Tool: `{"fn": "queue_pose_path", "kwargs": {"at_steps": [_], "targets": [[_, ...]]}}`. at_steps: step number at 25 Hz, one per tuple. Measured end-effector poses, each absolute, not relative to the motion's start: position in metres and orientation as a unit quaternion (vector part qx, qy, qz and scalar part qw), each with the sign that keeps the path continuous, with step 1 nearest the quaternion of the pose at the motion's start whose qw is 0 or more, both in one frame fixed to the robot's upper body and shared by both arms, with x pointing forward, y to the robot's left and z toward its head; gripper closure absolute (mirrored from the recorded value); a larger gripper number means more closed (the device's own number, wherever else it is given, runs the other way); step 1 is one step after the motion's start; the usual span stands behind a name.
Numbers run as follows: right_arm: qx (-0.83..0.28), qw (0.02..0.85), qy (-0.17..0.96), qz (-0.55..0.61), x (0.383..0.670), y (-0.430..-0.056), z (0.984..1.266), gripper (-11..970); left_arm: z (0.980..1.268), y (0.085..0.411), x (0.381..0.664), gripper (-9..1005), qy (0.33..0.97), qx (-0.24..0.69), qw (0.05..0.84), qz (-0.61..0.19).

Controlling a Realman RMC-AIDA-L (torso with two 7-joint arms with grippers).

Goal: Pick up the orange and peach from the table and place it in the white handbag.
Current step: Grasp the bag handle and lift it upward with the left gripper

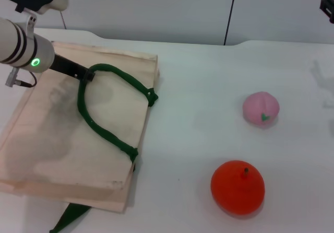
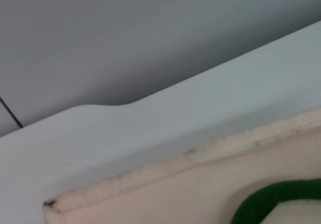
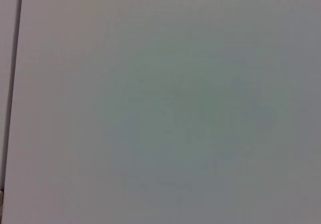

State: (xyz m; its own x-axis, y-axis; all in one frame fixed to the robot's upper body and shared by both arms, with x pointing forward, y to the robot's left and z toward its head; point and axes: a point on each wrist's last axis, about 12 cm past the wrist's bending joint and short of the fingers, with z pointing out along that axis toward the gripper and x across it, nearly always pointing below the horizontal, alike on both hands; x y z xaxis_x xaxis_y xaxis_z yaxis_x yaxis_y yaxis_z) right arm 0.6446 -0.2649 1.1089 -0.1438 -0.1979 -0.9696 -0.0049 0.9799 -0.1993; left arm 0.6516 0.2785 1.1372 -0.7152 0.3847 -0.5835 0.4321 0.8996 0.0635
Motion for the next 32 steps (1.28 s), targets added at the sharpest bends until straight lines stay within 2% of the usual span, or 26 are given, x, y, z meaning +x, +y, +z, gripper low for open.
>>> {"fn": "queue_pose_path", "kwargs": {"at_steps": [10, 23, 32], "targets": [[-0.069, 0.651, 0.752, -0.073, 0.645, -0.264, 1.109, 95, 1.130, 0.268, 0.658, 813, 0.926, 0.225, 0.299, -0.043], [-0.070, 0.652, 0.751, -0.072, 0.645, -0.263, 1.110, 94, 1.127, 0.264, 0.659, 873, 0.926, 0.233, 0.293, -0.040], [-0.083, 0.637, 0.763, -0.066, 0.643, -0.261, 1.104, 94, 1.147, 0.270, 0.660, 881, 0.915, 0.233, 0.327, -0.032]]}}
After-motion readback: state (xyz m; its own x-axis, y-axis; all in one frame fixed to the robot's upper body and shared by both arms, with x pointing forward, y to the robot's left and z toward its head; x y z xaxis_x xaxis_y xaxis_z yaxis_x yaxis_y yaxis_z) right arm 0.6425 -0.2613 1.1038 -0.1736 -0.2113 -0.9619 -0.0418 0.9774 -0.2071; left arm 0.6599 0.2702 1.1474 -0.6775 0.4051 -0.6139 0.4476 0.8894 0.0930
